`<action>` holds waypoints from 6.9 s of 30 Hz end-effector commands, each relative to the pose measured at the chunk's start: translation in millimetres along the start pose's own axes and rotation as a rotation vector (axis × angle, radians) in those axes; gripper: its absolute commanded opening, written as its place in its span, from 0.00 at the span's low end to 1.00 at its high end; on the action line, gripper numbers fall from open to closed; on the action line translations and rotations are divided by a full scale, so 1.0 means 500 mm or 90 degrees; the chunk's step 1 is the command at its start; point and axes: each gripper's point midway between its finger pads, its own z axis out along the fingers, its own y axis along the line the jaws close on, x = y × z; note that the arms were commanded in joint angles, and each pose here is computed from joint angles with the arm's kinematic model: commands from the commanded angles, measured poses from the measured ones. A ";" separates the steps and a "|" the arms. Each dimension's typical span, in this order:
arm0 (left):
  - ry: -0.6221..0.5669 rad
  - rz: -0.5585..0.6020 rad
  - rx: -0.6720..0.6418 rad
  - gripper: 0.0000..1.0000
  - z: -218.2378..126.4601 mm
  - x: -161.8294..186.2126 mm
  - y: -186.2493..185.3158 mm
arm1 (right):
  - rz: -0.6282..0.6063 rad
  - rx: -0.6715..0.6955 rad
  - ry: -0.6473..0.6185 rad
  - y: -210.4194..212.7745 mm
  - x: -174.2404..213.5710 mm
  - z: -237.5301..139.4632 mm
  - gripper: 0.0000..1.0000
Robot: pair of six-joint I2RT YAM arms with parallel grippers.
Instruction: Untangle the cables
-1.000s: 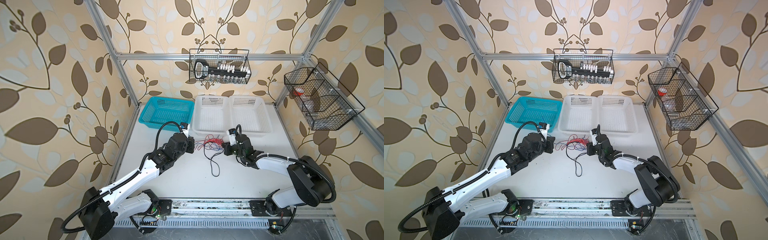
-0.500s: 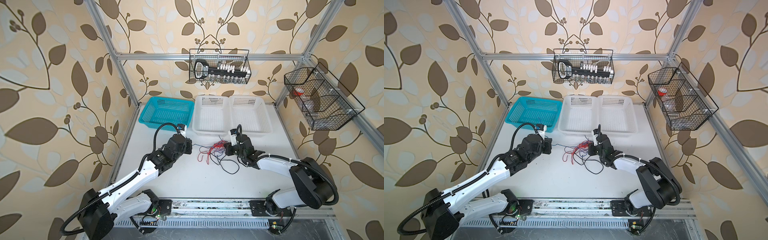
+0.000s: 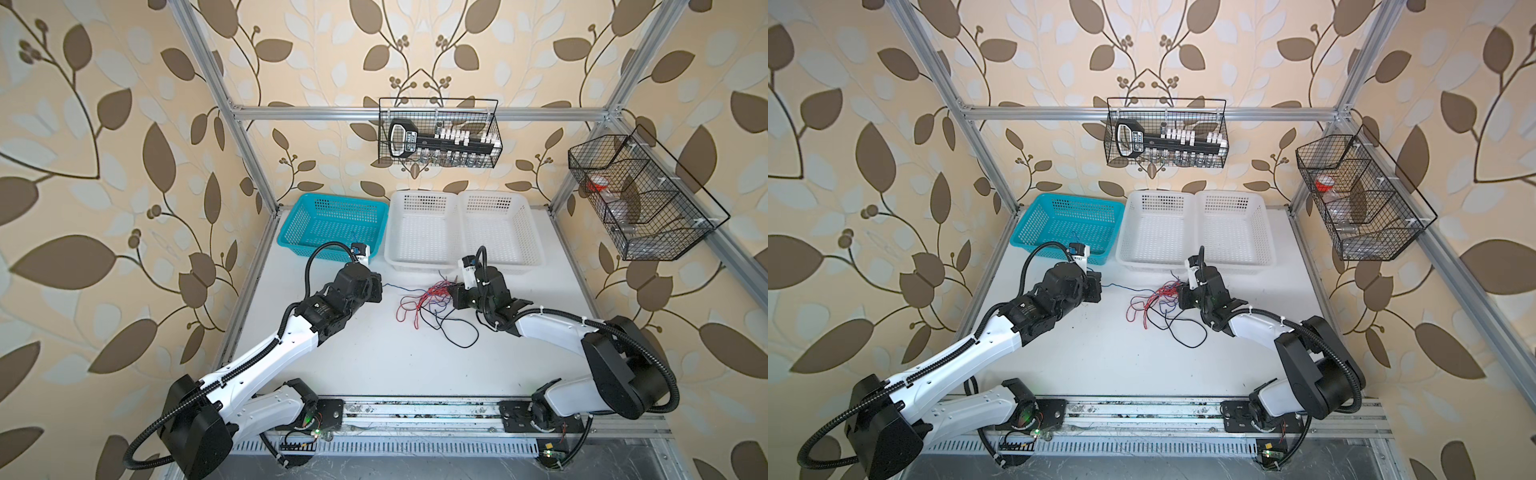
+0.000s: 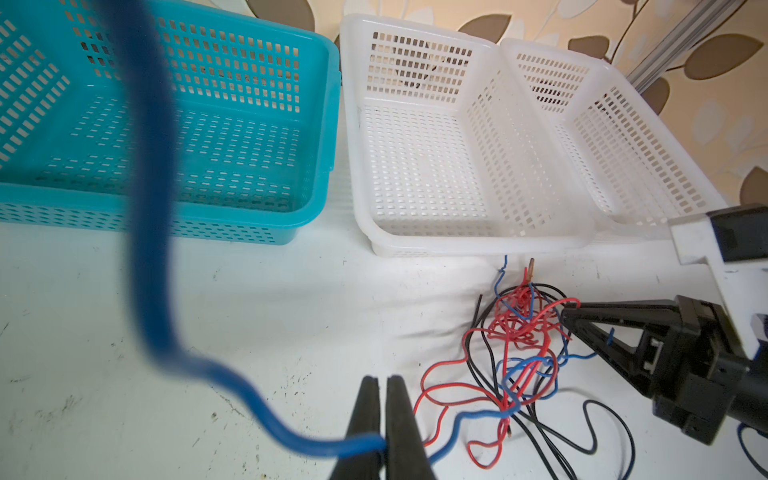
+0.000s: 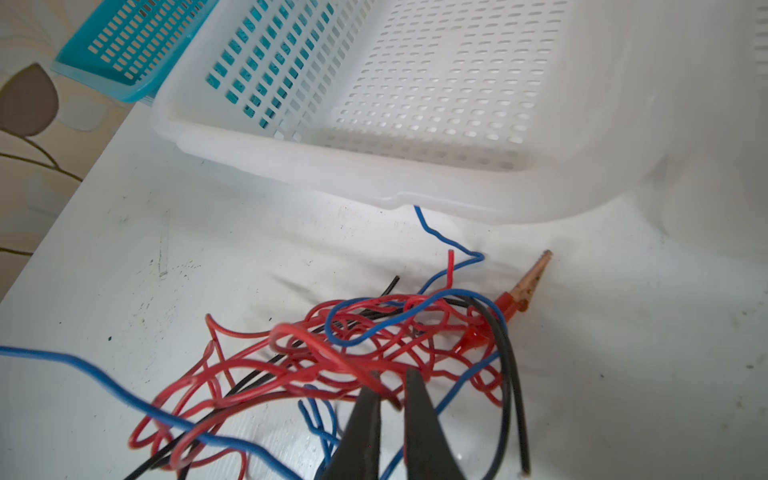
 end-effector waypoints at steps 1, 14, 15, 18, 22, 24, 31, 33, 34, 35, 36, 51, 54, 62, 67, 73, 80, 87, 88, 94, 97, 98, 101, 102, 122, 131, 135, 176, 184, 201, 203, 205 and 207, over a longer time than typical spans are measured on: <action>-0.059 -0.015 0.023 0.00 -0.006 -0.059 -0.011 | 0.007 0.016 0.023 -0.016 0.002 -0.010 0.23; -0.044 -0.001 0.085 0.00 -0.016 -0.100 -0.065 | -0.002 -0.008 -0.046 0.018 -0.066 -0.093 0.61; -0.042 0.006 0.091 0.00 -0.018 -0.103 -0.071 | -0.002 -0.005 -0.050 0.017 -0.069 -0.099 0.62; -0.030 0.017 0.104 0.00 -0.023 -0.111 -0.084 | -0.006 -0.001 -0.061 0.018 -0.078 -0.114 0.64; -0.021 0.035 0.143 0.00 -0.032 -0.120 -0.110 | -0.010 -0.014 -0.055 0.029 -0.072 -0.115 0.64; -0.017 0.050 0.147 0.00 -0.036 -0.125 -0.115 | -0.014 -0.016 -0.047 0.034 -0.064 -0.109 0.64; -0.008 0.106 0.122 0.00 -0.051 -0.144 -0.110 | -0.027 -0.050 -0.025 0.072 -0.046 -0.078 0.62; -0.025 0.107 0.136 0.00 -0.062 -0.156 -0.118 | -0.025 -0.062 -0.016 0.086 -0.042 -0.067 0.60; -0.034 0.107 0.145 0.00 -0.066 -0.162 -0.123 | -0.024 -0.065 -0.013 0.092 -0.040 -0.064 0.59; -0.042 0.107 0.154 0.00 -0.072 -0.169 -0.129 | -0.023 -0.068 -0.009 0.098 -0.037 -0.059 0.59; -0.047 0.106 0.158 0.00 -0.077 -0.175 -0.132 | -0.023 -0.072 -0.006 0.104 -0.035 -0.057 0.58; -0.045 0.096 0.152 0.00 -0.063 -0.172 -0.130 | 0.020 -0.104 0.047 0.164 0.016 0.018 0.39; -0.046 0.097 0.155 0.00 -0.065 -0.172 -0.132 | 0.032 -0.123 0.044 0.175 0.014 0.033 0.37; -0.047 0.097 0.153 0.00 -0.068 -0.169 -0.128 | 0.055 -0.139 0.050 0.185 0.020 0.069 0.30; -0.052 0.100 0.133 0.00 -0.067 -0.169 -0.116 | 0.061 -0.124 0.057 0.172 0.036 0.080 0.11; -0.086 0.114 0.058 0.00 -0.090 -0.188 -0.070 | 0.065 -0.087 0.048 0.133 0.052 0.064 0.04; -0.117 0.133 0.006 0.00 -0.140 -0.219 -0.039 | 0.088 -0.055 0.044 0.071 0.054 0.052 0.00; -0.064 0.168 0.089 0.00 -0.156 -0.190 -0.080 | 0.088 -0.061 0.035 0.066 0.039 0.047 0.00; -0.049 0.174 0.089 0.00 -0.153 -0.182 -0.079 | 0.087 -0.066 0.034 0.070 0.036 0.045 0.00; -0.008 0.170 -0.066 0.00 -0.114 -0.169 -0.002 | 0.055 -0.074 0.025 0.091 0.009 0.012 0.00; 0.002 0.172 -0.102 0.00 -0.095 -0.164 0.014 | 0.038 -0.079 0.018 0.100 -0.007 -0.009 0.00; 0.005 0.172 -0.110 0.00 -0.090 -0.162 0.018 | 0.033 -0.077 0.013 0.102 -0.013 -0.016 0.00; 0.016 0.173 -0.122 0.00 -0.072 -0.154 0.022 | 0.019 -0.102 0.002 0.118 -0.027 -0.032 0.00; 0.020 0.173 -0.111 0.00 -0.066 -0.150 0.016 | 0.009 -0.121 0.004 0.130 -0.032 -0.035 0.00; 0.013 0.144 -0.068 0.00 -0.043 -0.130 -0.002 | 0.036 -0.064 -0.041 0.089 -0.073 -0.040 0.00; -0.077 0.114 0.086 0.00 -0.117 -0.185 -0.080 | 0.047 0.010 -0.003 0.009 -0.013 -0.014 0.00; -0.116 0.104 0.082 0.00 -0.151 -0.213 -0.075 | 0.051 0.016 0.011 0.000 0.005 0.003 0.00; -0.022 0.147 0.170 0.00 -0.158 -0.154 -0.117 | 0.019 -0.021 0.014 0.023 0.018 0.041 0.40; -0.125 0.106 0.051 0.00 -0.179 -0.213 -0.050 | 0.024 -0.021 0.020 0.020 0.028 0.040 0.41; -0.182 -0.124 -0.135 0.00 -0.071 -0.327 0.178 | 0.010 -0.027 0.000 0.034 0.018 -0.003 0.43; -0.182 -0.149 -0.106 0.00 -0.061 -0.346 0.185 | 0.007 -0.026 -0.002 0.036 0.017 -0.005 0.43; -0.185 -0.169 -0.089 0.00 -0.050 -0.363 0.197 | 0.006 -0.027 -0.002 0.039 0.017 -0.005 0.43; -0.172 -0.187 -0.091 0.00 -0.032 -0.369 0.219 | 0.005 -0.031 -0.002 0.043 0.016 -0.004 0.43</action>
